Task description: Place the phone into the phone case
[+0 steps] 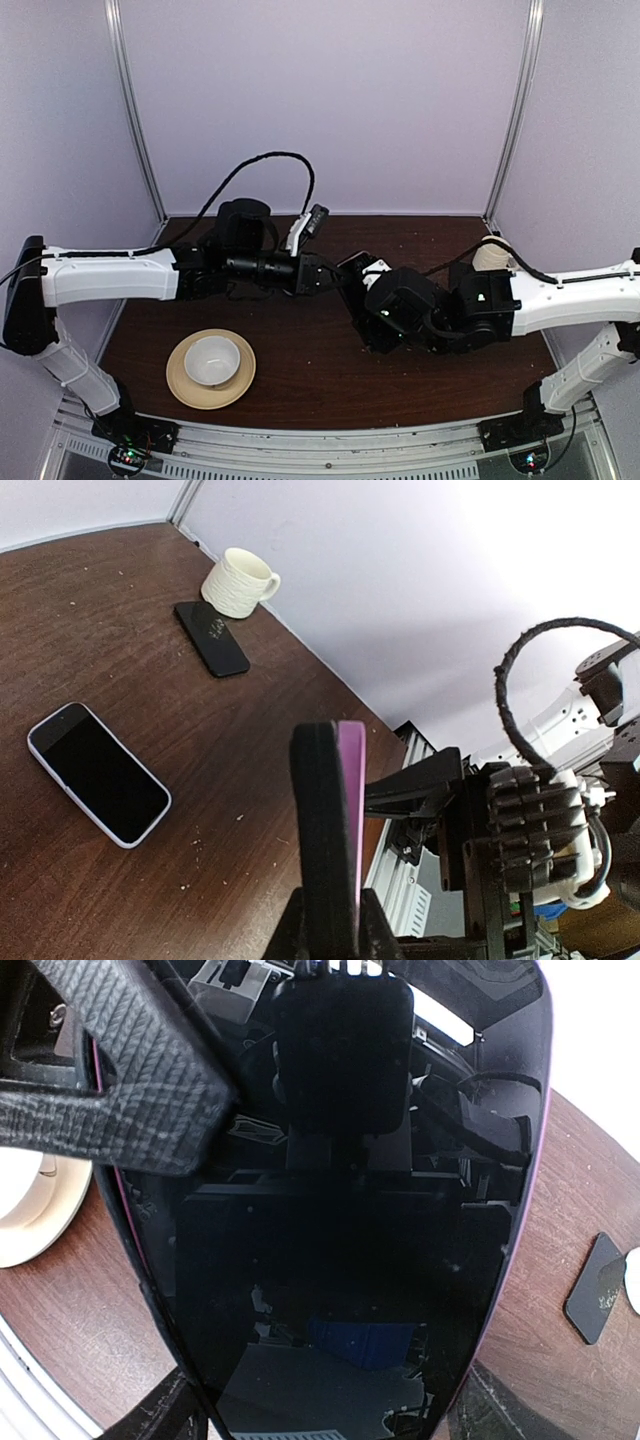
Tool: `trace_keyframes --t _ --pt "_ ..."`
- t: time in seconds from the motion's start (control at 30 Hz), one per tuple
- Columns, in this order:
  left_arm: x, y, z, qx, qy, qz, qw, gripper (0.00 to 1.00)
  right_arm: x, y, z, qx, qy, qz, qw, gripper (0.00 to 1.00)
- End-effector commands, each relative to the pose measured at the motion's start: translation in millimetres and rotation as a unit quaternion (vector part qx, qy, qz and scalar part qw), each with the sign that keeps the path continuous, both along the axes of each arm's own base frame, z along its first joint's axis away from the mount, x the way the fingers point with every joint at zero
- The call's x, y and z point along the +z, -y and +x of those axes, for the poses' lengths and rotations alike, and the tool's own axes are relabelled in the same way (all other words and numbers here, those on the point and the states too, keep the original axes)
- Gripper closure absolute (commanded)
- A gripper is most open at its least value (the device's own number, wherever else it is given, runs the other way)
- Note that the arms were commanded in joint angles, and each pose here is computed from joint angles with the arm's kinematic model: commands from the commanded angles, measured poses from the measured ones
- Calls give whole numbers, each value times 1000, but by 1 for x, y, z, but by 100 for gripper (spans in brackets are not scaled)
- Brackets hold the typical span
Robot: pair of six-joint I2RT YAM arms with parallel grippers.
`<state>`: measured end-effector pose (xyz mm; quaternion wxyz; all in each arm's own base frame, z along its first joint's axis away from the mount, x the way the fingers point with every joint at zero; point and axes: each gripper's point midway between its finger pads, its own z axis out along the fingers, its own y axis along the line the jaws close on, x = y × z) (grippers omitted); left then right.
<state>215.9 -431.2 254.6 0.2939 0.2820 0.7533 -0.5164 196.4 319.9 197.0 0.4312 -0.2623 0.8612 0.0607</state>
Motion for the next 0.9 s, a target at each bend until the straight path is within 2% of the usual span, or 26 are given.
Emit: trace_keyframes --t 0.0,0.13,0.17,0.2,0.27,0.37,0.47,0.6,0.8,0.87 --pt "11 0 1 -4 33 -1 999 100 40 -7 1 15 34 51 998 59" --pt "14 -10 1 -4 77 24 997 100 51 2 -8 54 38 62 996 9" --pt "14 -13 -1 -13 97 35 995 100 55 3 -13 76 36 66 994 2" --pt "18 -15 -5 -25 114 39 992 100 60 4 -20 106 31 75 991 1" --pt "32 -18 -19 -60 158 33 985 100 67 2 -37 181 -3 104 978 1" --pt "52 -22 -46 -121 226 12 967 100 94 0 -63 280 -29 178 943 0" --pt "65 -27 -72 -172 270 -10 947 100 121 1 -71 317 -14 221 922 1" --pt "68 -30 -86 -197 289 -13 937 100 133 -13 -76 356 -12 241 903 2" --pt "71 -31 -98 -219 292 -9 931 100 134 -30 -73 373 -23 232 898 32" --pt "72 -31 -101 -226 308 -11 924 100 133 -34 -73 376 -25 236 896 39"
